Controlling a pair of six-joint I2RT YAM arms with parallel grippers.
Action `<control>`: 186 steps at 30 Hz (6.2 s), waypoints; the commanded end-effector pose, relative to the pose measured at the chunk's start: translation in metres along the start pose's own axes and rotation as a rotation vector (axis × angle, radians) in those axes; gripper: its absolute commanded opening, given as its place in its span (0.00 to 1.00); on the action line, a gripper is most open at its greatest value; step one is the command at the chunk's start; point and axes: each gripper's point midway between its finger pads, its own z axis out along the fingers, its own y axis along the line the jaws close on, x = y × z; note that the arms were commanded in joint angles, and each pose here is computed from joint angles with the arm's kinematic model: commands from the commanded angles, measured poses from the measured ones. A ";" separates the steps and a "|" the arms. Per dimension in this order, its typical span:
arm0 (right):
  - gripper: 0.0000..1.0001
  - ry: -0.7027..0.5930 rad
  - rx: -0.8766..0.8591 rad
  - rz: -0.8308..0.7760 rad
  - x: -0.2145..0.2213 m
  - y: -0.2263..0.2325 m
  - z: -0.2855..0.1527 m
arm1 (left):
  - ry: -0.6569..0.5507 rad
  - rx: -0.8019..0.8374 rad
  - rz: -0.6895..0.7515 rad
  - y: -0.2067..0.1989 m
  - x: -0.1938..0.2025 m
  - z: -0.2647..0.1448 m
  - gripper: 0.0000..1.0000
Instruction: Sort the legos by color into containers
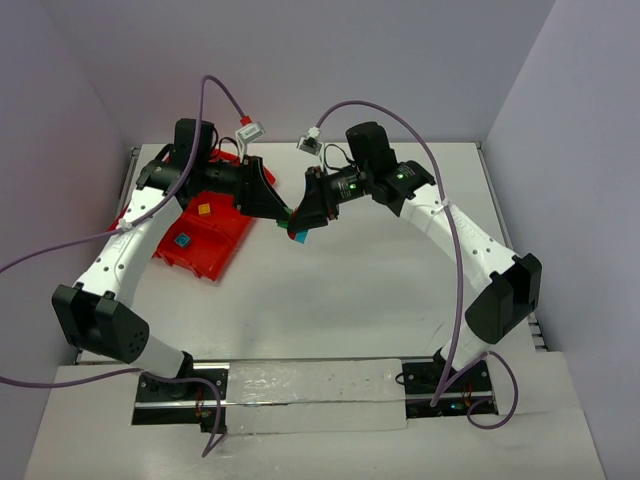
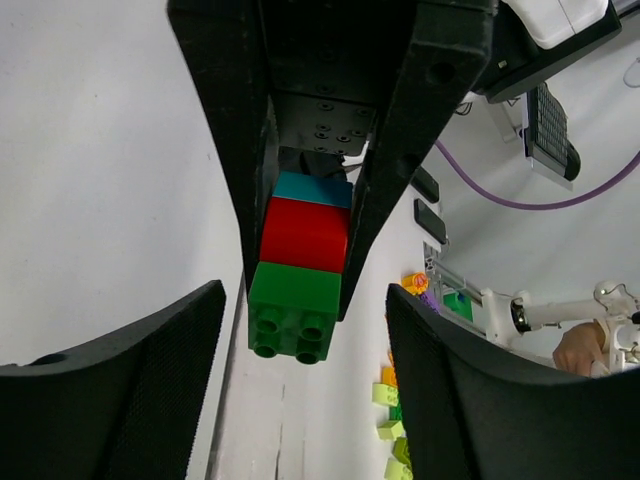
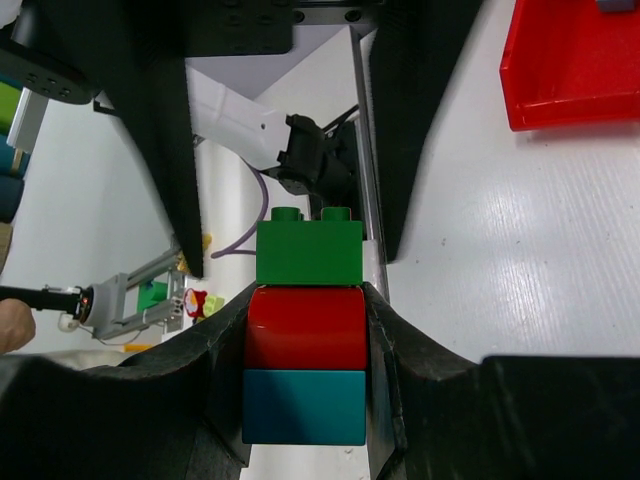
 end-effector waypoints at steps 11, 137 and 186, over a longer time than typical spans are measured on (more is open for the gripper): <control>0.00 -0.013 -0.019 -0.069 -0.008 0.015 -0.004 | 0.016 0.012 0.063 -0.009 -0.002 -0.001 0.00; 0.00 -0.872 0.244 0.208 -0.133 -0.015 -0.059 | -0.681 -0.032 -0.129 0.010 -0.078 -0.012 0.83; 0.44 -0.771 0.211 0.161 -0.124 -0.009 -0.059 | -0.592 0.053 -0.142 -0.008 -0.056 0.004 0.00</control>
